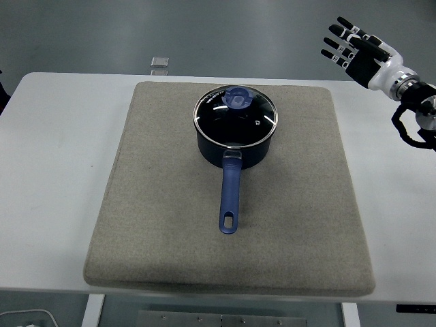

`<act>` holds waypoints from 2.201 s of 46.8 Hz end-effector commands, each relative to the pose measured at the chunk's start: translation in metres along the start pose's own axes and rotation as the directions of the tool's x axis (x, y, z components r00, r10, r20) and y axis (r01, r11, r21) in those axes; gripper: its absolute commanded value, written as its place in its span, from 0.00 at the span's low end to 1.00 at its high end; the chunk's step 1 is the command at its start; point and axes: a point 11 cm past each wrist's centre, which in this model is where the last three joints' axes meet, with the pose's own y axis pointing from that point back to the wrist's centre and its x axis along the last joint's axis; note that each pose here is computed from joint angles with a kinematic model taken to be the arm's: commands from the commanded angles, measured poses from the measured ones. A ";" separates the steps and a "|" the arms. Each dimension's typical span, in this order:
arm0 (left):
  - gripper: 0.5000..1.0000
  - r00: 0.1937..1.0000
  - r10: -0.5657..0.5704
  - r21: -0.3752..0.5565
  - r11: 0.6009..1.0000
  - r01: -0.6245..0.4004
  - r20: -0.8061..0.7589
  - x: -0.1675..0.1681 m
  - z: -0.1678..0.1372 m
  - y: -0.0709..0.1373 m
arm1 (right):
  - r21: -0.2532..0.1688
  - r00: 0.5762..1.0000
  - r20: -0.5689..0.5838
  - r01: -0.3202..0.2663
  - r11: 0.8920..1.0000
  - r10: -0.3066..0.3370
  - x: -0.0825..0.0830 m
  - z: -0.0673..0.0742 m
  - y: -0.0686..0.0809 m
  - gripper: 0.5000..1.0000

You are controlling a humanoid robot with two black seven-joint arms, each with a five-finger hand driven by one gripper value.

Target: Lift the pot lid and place it to the right of the pot.

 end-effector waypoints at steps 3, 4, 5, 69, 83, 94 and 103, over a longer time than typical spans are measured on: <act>1.00 1.000 -0.001 0.000 1.000 0.001 0.000 0.000 0.000 0.000 | 0.001 1.000 0.000 0.000 1.000 0.000 0.000 0.000 0.000 0.83; 1.00 1.000 -0.001 0.000 1.000 0.001 0.000 0.000 0.000 0.000 | 0.002 1.000 0.000 -0.001 1.000 0.001 0.000 0.000 0.000 0.83; 1.00 1.000 0.000 0.000 1.000 0.000 0.000 0.000 0.000 0.000 | 0.001 1.000 0.000 0.000 1.000 0.000 0.000 0.000 0.000 0.83; 1.00 1.000 0.011 -0.002 1.000 -0.011 0.002 0.004 0.001 0.000 | -0.027 0.987 -0.161 0.005 1.000 -0.009 -0.006 -0.003 -0.003 0.83; 1.00 1.000 0.011 -0.001 1.000 -0.011 0.002 0.004 0.001 0.000 | -0.033 0.954 -0.290 0.066 0.997 -0.072 -0.034 -0.021 -0.008 0.83; 1.00 1.000 0.011 -0.001 1.000 -0.011 0.002 0.004 0.001 0.000 | -0.091 0.845 -0.513 0.125 0.988 -0.154 -0.063 -0.020 -0.012 0.83; 1.00 1.000 0.011 -0.001 1.000 -0.011 0.002 0.004 0.001 0.000 | -0.138 0.741 -0.643 0.137 0.981 -0.194 -0.079 -0.022 -0.015 0.83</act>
